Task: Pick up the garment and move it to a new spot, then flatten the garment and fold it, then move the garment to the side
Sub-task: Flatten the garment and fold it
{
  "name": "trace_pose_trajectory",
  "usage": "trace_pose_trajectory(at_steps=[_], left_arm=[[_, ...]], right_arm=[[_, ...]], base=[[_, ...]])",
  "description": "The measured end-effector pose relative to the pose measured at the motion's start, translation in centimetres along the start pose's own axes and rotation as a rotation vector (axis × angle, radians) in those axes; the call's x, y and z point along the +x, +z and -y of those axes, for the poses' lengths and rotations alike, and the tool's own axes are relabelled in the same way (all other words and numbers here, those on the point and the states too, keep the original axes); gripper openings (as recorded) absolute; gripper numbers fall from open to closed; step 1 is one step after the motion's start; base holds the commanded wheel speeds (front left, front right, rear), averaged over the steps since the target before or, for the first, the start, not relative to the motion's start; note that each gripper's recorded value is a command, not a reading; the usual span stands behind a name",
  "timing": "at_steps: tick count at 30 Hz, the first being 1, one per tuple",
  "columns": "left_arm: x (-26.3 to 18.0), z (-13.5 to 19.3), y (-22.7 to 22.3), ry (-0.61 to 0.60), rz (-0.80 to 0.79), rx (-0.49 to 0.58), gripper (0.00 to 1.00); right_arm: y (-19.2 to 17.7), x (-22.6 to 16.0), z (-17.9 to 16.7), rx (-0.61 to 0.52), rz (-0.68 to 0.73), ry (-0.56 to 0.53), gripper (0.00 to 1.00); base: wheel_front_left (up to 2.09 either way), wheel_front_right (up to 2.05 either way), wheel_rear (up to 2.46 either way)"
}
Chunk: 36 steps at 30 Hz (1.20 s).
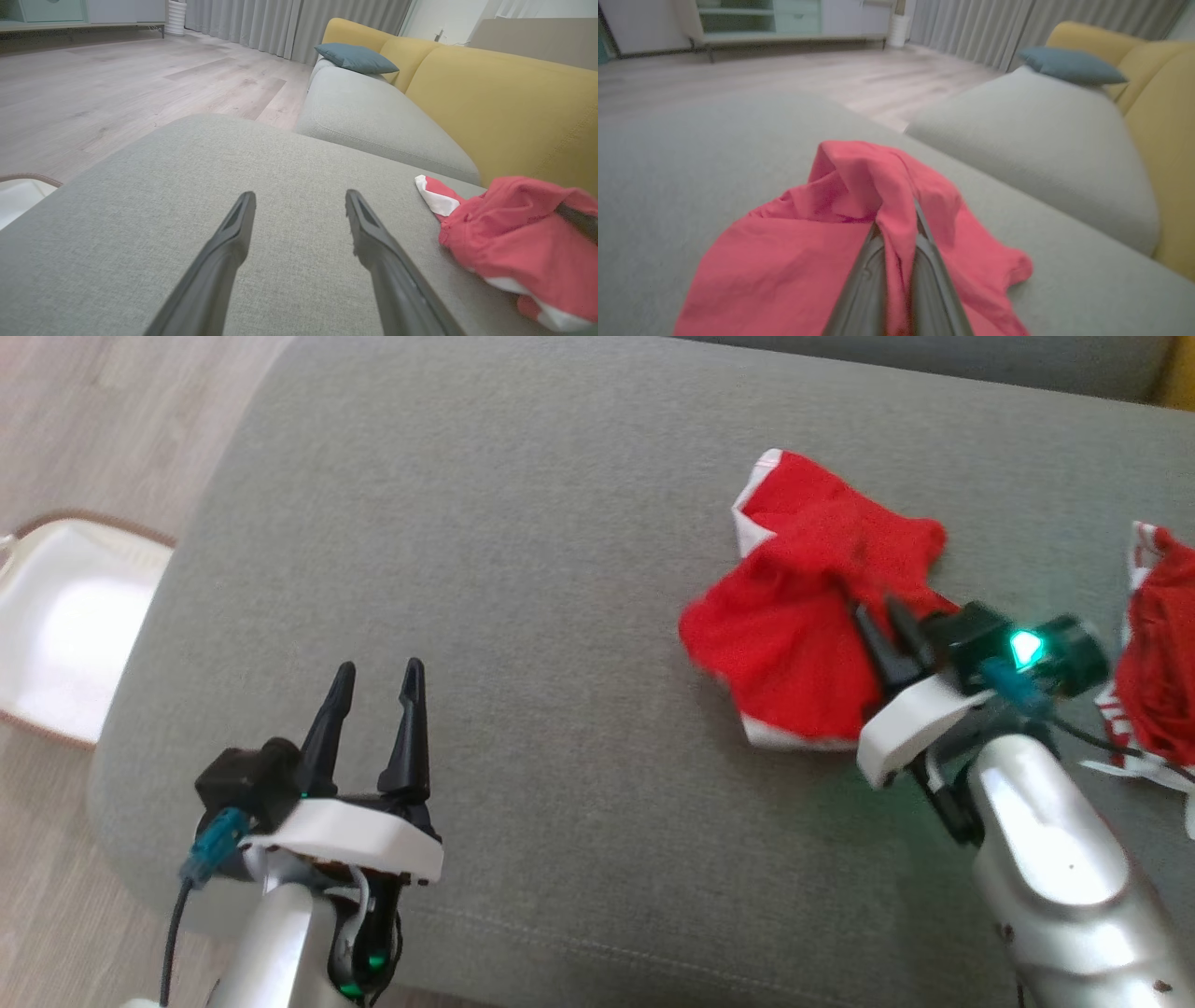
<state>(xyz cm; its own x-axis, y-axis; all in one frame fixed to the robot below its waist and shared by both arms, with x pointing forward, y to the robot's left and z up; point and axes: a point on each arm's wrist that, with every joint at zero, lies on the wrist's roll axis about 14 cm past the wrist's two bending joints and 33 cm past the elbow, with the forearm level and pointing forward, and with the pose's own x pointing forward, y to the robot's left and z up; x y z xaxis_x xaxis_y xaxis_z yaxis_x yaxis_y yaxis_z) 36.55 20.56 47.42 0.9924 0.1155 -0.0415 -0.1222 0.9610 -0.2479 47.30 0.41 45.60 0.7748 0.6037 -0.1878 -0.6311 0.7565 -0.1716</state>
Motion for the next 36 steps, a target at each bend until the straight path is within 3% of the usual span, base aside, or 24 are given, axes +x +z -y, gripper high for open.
trace_pose_trajectory(at_steps=[5, 9, 14, 19, 23, 29, 36], left_arm=[[0.5, 1.3, 0.4, -0.041, 0.014, -0.004, 1.00], [0.8, 2.3, 0.8, -0.072, 0.028, 0.000, 1.00], [0.8, 3.7, 1.5, -0.115, 0.052, 0.002, 1.00], [0.7, 4.0, 2.2, -0.129, 0.071, -0.003, 1.00], [0.6, 3.6, 1.9, -0.115, 0.063, -0.008, 1.00], [0.5, 2.9, 0.9, -0.093, 0.032, -0.013, 1.00], [0.8, 1.9, -0.2, -0.060, -0.006, -0.010, 1.00]], right_arm=[[5.6, -1.7, 2.5, -0.020, 0.231, -0.115, 0.00], [8.5, -3.9, 4.0, -0.042, 0.337, -0.191, 0.00], [14.3, -8.3, 5.6, -0.113, 0.521, -0.287, 0.00], [17.2, -10.5, 5.5, -0.174, 0.575, -0.316, 0.00], [15.7, -9.0, 4.1, -0.174, 0.479, -0.244, 0.00], [7.4, -4.2, 2.1, -0.137, 0.171, -0.085, 0.00], [2.0, 2.0, 2.2, -0.179, -0.018, 0.013, 0.00]], base=[[0.00, 0.00, 0.00], [0.00, 0.00, 0.00], [0.00, 0.00, 0.00], [0.00, 0.00, 0.00], [0.00, 0.00, 0.00], [0.00, 0.00, 0.00], [0.00, 0.00, 0.00]])
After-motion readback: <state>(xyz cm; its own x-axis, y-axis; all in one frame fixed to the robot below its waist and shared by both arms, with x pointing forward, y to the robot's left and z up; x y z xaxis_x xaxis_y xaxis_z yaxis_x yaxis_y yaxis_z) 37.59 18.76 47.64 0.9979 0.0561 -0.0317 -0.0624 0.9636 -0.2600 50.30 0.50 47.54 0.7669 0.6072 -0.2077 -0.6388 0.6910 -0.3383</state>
